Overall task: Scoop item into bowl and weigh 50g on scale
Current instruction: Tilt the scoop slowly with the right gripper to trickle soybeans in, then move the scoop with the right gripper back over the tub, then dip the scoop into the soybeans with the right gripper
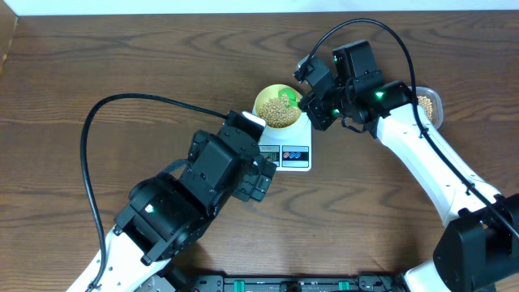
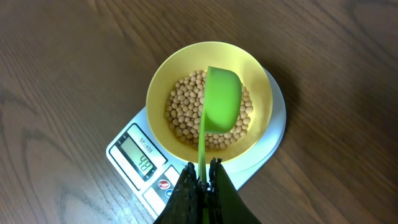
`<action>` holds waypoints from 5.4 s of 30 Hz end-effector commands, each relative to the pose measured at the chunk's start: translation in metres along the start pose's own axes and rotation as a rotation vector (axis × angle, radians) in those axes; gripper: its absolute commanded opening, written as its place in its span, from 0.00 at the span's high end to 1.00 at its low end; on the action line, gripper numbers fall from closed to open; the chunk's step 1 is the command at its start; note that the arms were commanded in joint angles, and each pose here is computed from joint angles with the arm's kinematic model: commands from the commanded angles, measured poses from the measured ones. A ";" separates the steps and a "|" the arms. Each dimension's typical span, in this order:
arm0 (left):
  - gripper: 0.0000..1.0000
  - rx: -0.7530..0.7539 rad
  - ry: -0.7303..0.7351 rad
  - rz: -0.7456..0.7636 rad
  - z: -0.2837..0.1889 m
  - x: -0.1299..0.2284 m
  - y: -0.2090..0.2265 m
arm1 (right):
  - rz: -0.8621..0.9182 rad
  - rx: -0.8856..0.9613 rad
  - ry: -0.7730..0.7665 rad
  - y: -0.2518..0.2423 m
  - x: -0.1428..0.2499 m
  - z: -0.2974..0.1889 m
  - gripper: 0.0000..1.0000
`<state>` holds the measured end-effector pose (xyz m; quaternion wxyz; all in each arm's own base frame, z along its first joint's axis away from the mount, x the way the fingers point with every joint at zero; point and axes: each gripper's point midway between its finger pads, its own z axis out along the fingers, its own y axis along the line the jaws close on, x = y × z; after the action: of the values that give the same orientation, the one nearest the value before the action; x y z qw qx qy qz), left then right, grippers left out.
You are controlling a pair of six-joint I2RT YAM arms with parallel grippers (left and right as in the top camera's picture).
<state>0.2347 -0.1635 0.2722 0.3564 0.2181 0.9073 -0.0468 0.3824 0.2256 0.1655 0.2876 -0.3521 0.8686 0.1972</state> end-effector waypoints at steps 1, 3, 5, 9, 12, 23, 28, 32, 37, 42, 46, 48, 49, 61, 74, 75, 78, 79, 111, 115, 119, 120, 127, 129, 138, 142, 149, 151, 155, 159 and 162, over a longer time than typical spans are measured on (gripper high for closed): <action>0.02 -0.011 -0.002 -0.004 -0.001 -0.001 0.002 | -0.030 0.004 -0.030 0.003 -0.011 -0.008 0.99; 0.02 -0.011 -0.002 -0.004 -0.001 -0.001 0.002 | -0.030 0.004 -0.030 0.003 -0.011 -0.008 0.99; 0.02 -0.011 -0.002 -0.004 -0.001 -0.001 0.002 | -0.039 0.001 -0.029 0.005 -0.012 -0.008 0.99; 0.02 -0.011 -0.002 -0.004 -0.001 -0.001 0.002 | -0.108 -0.020 -0.026 0.016 -0.012 -0.005 0.99; 0.02 -0.011 -0.002 -0.004 -0.001 -0.001 0.002 | -0.136 -0.031 -0.024 0.023 -0.013 -0.003 0.99; 0.02 -0.011 -0.002 -0.004 -0.001 -0.001 0.002 | -0.187 0.042 -0.024 0.013 -0.017 -0.002 0.99; 0.02 -0.011 -0.002 -0.004 -0.001 -0.001 0.002 | -0.193 0.043 -0.027 0.015 -0.018 -0.001 0.99; 0.02 -0.011 -0.002 -0.004 -0.001 -0.001 0.002 | -0.194 0.061 -0.022 0.012 -0.017 -0.001 0.99; 0.02 -0.011 -0.002 -0.004 -0.001 -0.001 0.002 | -0.207 0.062 -0.017 0.013 -0.016 -0.001 0.99; 0.02 -0.011 -0.002 -0.004 -0.001 -0.001 0.002 | -0.210 0.074 -0.013 0.011 -0.016 -0.001 0.99; 0.02 -0.011 -0.002 -0.004 -0.001 -0.001 0.002 | -0.221 0.082 -0.011 0.009 -0.016 -0.001 0.99; 0.02 -0.011 -0.002 -0.004 -0.001 -0.001 0.002 | -0.220 0.082 -0.010 0.009 -0.016 -0.001 0.99; 0.02 -0.011 -0.002 -0.004 -0.001 -0.001 0.002 | -0.220 0.082 -0.010 0.009 -0.016 -0.001 0.99; 0.02 -0.011 -0.002 -0.004 -0.001 -0.001 0.002 | -0.180 0.081 -0.006 0.009 -0.014 -0.001 0.99; 0.02 -0.011 -0.002 -0.004 -0.001 -0.001 0.002 | 0.454 -0.165 -0.040 -0.021 0.001 -0.018 0.99; 0.02 -0.011 -0.002 -0.004 -0.001 -0.001 0.002 | 0.495 -0.229 -0.050 -0.022 0.002 -0.020 0.99; 0.02 -0.011 -0.002 -0.004 -0.001 -0.001 0.002 | 0.561 -0.418 -0.096 -0.021 -0.003 -0.029 0.99; 0.02 -0.011 -0.002 -0.004 -0.001 -0.001 0.002 | 0.571 -0.485 -0.124 -0.021 -0.006 -0.035 0.99; 0.02 -0.011 -0.002 -0.004 -0.001 -0.001 0.002 | 0.805 0.111 -0.022 -0.194 0.140 -0.106 0.99; 0.02 -0.011 -0.002 -0.004 -0.001 -0.001 0.002 | 0.762 0.270 0.072 -0.204 0.149 -0.109 0.99; 0.02 -0.011 -0.002 -0.004 -0.001 -0.001 0.002 | 0.716 0.397 0.126 -0.211 0.140 -0.116 0.99; 0.02 -0.011 -0.002 -0.004 -0.001 -0.001 0.002 | 0.696 0.431 0.147 -0.210 0.134 -0.118 0.99; 0.02 -0.011 -0.002 -0.004 -0.001 -0.001 0.002 | 0.574 0.617 0.232 -0.200 0.097 -0.127 0.99; 0.02 -0.011 -0.002 -0.004 -0.001 -0.001 0.002 | 0.562 0.628 0.243 -0.190 0.088 -0.128 0.99; 0.02 -0.011 -0.002 -0.004 -0.001 -0.001 0.002 | 0.669 0.609 0.410 -0.151 0.114 -0.131 0.99; 0.02 -0.011 -0.002 -0.004 -0.001 -0.001 0.002 | 0.673 0.677 0.472 -0.153 0.127 -0.142 0.99; 0.02 -0.011 -0.002 -0.004 -0.001 -0.001 0.002 | 0.636 0.778 0.488 -0.165 0.128 -0.152 0.99; 0.02 -0.011 -0.002 -0.004 -0.001 -0.001 0.002 | 0.607 0.808 0.501 -0.166 0.127 -0.155 0.99; 0.02 -0.011 -0.002 -0.004 -0.001 -0.001 0.002 | 0.512 0.845 0.522 -0.166 0.119 -0.154 0.99; 0.02 -0.011 -0.002 -0.004 -0.001 -0.001 0.002 | 0.410 0.673 0.428 -0.150 0.090 -0.121 0.99; 0.02 -0.011 -0.002 -0.004 -0.001 -0.001 0.002 | 0.336 0.445 0.291 -0.121 0.053 -0.087 0.99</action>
<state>0.2348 -0.1636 0.2720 0.3561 0.2183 0.9074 -0.0466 0.4005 0.0137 0.1669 0.1547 -0.0736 0.9782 -0.1176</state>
